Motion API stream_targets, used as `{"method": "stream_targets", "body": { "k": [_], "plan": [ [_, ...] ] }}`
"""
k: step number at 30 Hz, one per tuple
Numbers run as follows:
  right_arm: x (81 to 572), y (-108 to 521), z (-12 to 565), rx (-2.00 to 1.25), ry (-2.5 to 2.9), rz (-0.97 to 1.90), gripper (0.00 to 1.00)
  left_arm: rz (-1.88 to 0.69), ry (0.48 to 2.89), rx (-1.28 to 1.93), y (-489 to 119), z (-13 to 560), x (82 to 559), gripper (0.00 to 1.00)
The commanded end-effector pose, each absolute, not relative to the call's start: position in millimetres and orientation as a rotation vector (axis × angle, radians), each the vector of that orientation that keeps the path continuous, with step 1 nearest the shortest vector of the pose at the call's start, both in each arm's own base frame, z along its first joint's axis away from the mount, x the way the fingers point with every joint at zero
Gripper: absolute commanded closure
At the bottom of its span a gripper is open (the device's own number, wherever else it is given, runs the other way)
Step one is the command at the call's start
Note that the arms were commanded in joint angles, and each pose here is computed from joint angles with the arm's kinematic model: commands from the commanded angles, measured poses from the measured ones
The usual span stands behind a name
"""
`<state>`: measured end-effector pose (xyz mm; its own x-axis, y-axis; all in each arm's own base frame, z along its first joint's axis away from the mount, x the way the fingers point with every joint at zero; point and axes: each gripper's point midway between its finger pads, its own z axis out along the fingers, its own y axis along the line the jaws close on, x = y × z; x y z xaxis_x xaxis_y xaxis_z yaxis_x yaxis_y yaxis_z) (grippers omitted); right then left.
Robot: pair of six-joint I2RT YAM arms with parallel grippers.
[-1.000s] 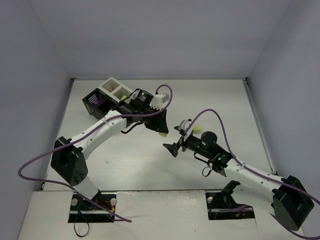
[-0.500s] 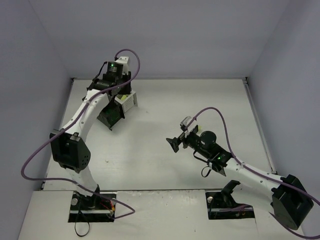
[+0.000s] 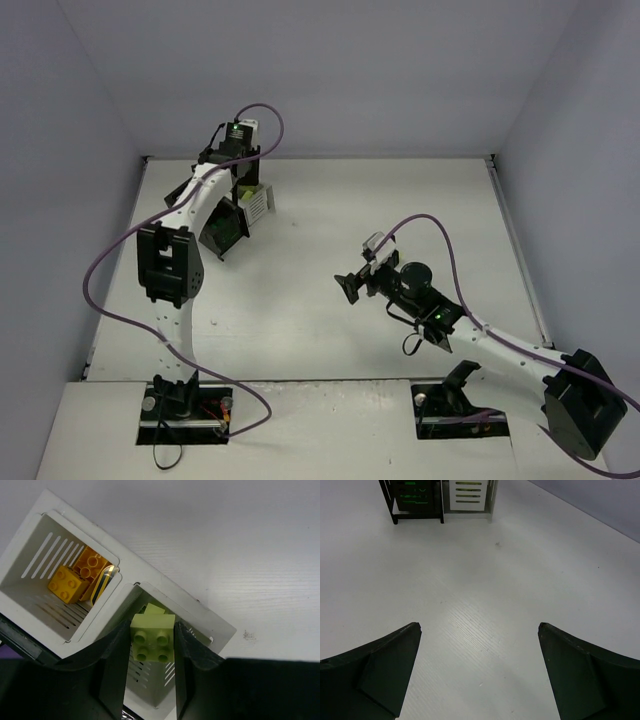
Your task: Sort the legos into containers by color
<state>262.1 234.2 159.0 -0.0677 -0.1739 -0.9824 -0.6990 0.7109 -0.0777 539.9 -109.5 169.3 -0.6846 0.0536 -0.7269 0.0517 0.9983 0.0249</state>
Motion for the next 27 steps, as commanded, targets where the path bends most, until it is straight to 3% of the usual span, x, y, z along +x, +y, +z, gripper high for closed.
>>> {"method": "stream_targets", "body": {
  "k": [1,7,8,12,15,20,27],
  "plan": [
    [272.9,238.0,201.8,-0.647,1.507,0.503,0.00,0.008,2.203,0.047,-103.6,222.0,542.9,0.75],
    [271.1,237.8,206.2,-0.642,1.498,0.511,0.00,0.001,2.189,0.028,-101.3,232.5,532.9,0.49],
    [270.5,237.4,205.8,-0.641,1.500,0.511,0.00,-0.002,2.182,0.026,-100.9,236.8,531.3,0.40],
    [268.8,233.3,214.1,-0.598,1.499,0.526,0.00,-0.060,2.176,0.042,-112.0,245.7,522.3,0.26],
    [273.6,218.0,226.1,-0.508,1.536,0.481,0.00,-0.142,2.152,0.091,-130.7,254.1,511.4,0.25],
    [292.6,159.8,244.3,-0.170,1.654,0.320,0.00,-0.282,2.077,0.342,-213.5,264.6,472.4,0.25],
    [300.3,84.1,216.1,0.268,1.833,0.245,0.00,-0.463,1.994,0.716,-326.0,240.6,408.8,0.25]
  ]
}}
